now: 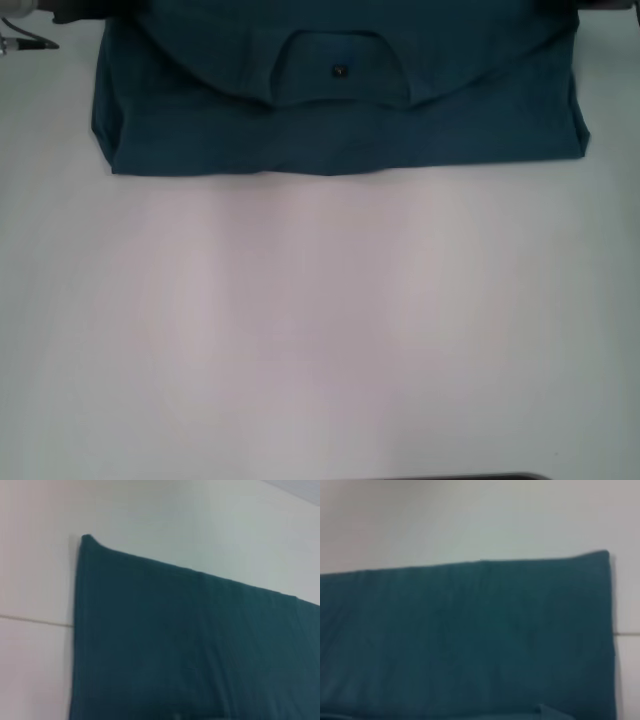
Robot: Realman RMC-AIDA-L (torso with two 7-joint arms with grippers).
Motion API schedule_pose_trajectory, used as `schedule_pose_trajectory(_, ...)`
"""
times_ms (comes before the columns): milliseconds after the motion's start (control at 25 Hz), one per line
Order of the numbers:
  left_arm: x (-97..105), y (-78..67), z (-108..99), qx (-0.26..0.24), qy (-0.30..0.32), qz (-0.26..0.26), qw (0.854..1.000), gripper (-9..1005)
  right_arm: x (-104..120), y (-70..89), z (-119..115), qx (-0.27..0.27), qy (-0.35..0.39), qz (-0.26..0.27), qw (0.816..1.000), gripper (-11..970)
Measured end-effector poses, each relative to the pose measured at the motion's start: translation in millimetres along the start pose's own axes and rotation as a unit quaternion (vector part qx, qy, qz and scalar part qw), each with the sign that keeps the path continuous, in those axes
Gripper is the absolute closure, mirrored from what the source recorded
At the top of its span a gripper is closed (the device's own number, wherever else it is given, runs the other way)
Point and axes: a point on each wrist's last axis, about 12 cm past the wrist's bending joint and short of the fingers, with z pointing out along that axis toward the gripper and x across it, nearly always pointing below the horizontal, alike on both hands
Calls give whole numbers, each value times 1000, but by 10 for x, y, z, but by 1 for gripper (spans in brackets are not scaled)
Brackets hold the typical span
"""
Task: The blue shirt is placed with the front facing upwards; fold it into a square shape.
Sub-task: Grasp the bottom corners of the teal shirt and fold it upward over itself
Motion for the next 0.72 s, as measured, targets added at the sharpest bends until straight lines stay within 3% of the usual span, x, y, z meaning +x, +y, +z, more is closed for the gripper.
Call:
schedule_pose_trajectory(160,33,26,-4,1,6,-6,1000,864,24,-36,-11,7,20,-1,1000,902)
schedule_pose_trajectory(320,54,64,-21,1,12,-20,1000,638,1,-62,-67,-6,41,9,999,756)
schedule_pose_trajectory(520,57,162,-120,2,7,-43,999,431,-29,-174,-157,-6,49,27,998,534)
schedule_pose_trajectory(720,92,261,-386,50,-8,-81,995,341,-27,-217,-335,-47,70,35,996,308)
